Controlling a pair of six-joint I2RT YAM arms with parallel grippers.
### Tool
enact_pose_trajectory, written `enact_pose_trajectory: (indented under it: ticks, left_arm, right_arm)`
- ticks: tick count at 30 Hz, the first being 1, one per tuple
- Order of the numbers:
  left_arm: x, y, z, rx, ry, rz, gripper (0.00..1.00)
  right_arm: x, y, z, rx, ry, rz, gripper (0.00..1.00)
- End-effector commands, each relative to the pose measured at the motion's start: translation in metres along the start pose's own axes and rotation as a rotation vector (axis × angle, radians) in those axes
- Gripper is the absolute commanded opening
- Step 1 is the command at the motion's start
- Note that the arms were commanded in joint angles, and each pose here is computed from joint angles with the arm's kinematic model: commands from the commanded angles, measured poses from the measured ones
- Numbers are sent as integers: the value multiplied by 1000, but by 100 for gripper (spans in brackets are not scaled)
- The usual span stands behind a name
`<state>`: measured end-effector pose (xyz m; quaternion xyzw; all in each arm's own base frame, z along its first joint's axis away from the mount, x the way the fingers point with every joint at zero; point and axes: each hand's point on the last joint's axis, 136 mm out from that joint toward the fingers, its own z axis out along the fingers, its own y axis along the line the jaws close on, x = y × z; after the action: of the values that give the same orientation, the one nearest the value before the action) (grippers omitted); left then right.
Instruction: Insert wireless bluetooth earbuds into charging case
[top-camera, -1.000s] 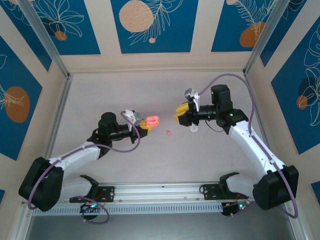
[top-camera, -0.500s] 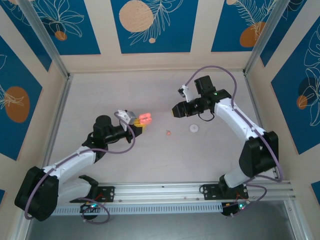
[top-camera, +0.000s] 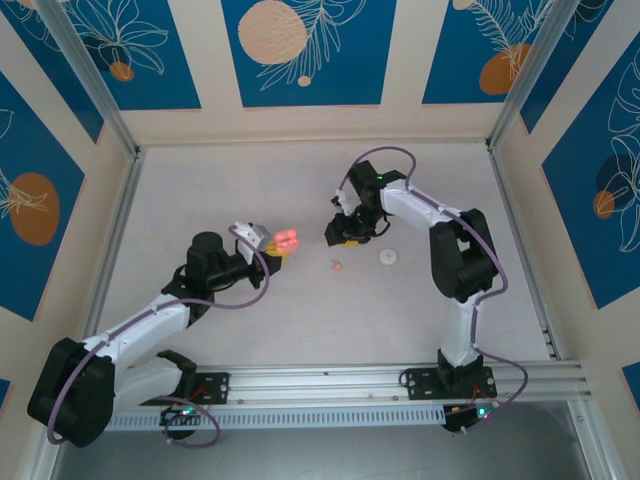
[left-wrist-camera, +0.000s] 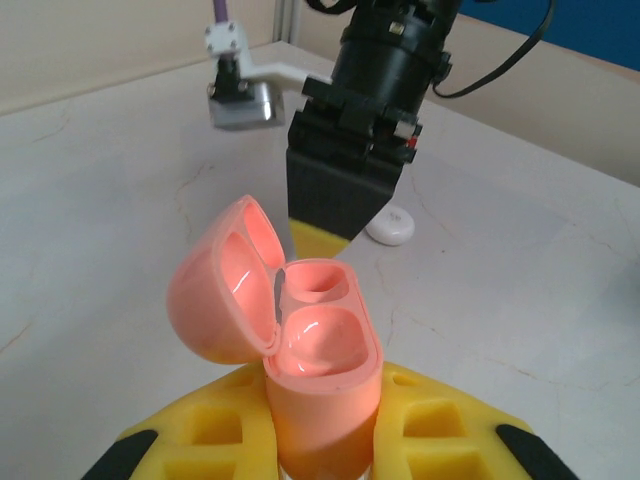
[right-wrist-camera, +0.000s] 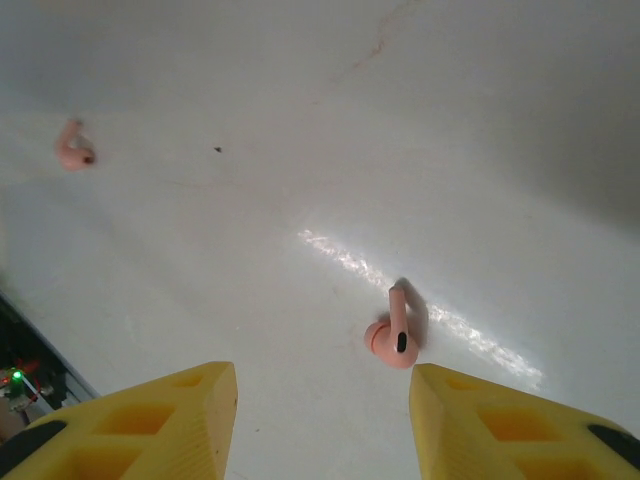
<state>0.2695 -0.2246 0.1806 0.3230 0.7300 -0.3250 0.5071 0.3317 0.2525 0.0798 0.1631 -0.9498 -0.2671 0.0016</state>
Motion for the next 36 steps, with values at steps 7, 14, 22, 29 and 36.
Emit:
enact_pose_trajectory:
  ticks: [7,14,22,29,36]
  left_arm:
    - [-7,9,-1,-28,19,39,13]
    - [-5,10,3,-20,31,29,14]
    - [-4,9,2,-18,38,26,14]
    - [-2,9,2,-19,44,23,14]
    - [-3,8,-1,-20,44,24,13]
  right_arm:
    - [10,1,32,-1,111,9,49]
    - [14,2,47,-12,146,-9,49]
    - [13,7,51,-50,169,-39,48]
    - [22,17,60,-76,223,-110,45]
    - [37,22,62,-80,284,-158,44]
